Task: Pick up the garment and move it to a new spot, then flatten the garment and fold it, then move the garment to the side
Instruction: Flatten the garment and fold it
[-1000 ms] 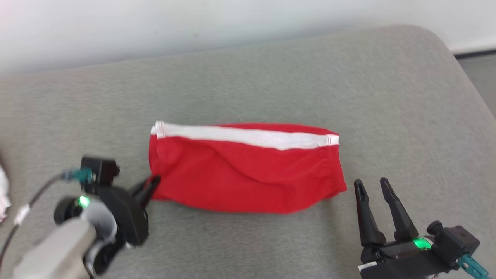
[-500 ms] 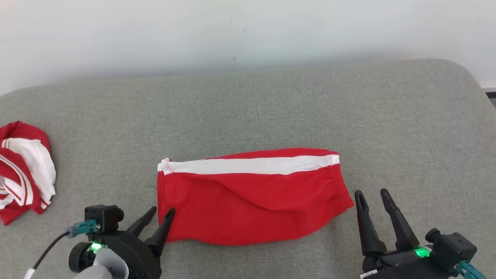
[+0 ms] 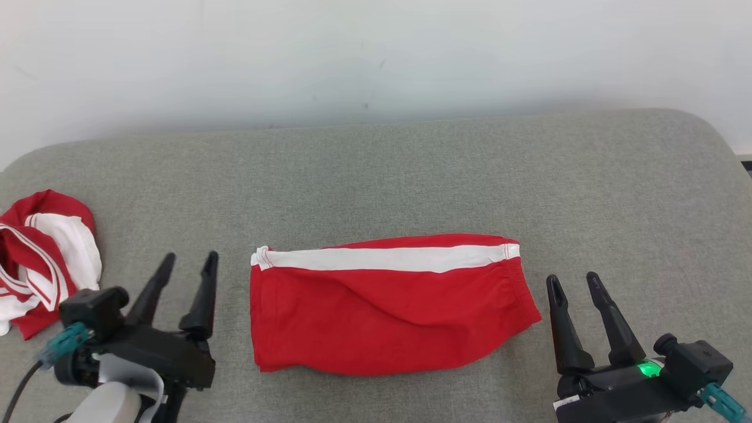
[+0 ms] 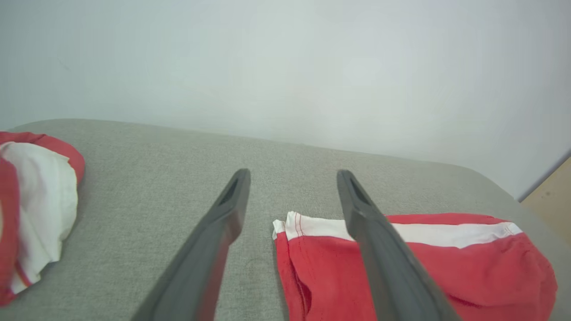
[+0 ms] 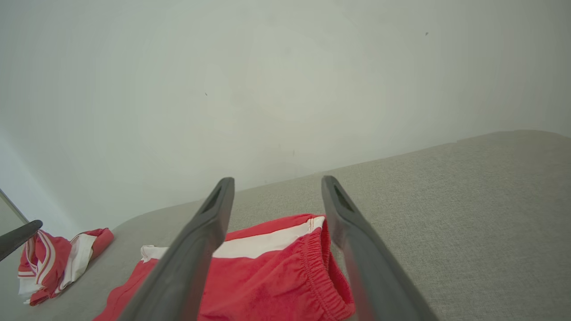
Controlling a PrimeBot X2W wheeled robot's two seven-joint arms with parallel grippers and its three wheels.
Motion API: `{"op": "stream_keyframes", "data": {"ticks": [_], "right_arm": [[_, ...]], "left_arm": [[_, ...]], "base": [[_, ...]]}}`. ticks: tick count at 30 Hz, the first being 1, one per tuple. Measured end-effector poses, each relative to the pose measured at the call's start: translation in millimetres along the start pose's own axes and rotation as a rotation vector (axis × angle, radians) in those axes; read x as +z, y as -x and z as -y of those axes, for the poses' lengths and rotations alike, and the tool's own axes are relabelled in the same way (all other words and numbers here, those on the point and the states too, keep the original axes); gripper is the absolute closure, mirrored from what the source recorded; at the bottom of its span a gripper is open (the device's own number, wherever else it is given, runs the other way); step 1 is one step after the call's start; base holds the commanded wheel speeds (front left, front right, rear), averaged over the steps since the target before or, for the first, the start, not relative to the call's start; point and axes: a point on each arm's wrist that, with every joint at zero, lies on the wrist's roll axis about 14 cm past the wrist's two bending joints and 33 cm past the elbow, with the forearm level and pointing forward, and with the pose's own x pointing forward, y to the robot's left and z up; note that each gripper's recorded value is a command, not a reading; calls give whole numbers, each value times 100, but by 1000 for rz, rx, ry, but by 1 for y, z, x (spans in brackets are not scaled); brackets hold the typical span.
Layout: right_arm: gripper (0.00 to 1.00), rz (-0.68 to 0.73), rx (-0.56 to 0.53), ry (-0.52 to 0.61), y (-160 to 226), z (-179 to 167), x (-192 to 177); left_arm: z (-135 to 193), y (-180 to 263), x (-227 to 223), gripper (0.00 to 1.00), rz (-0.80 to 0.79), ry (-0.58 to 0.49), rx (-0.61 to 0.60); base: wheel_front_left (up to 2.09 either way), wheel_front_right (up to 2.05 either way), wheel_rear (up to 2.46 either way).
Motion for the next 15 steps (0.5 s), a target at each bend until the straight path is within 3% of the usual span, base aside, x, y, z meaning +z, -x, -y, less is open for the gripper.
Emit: {"op": "stream_keyframes", "data": {"ticks": [10, 15], "right_arm": [[0, 18, 1, 29, -5, 1, 6], [0, 22, -1, 48, -4, 0, 7]], "left_arm": [[-31, 29, 33, 0, 174, -62, 147], [-35, 46, 29, 0, 180, -155, 175]], "base": [[0, 0, 0], [0, 0, 0]]}}
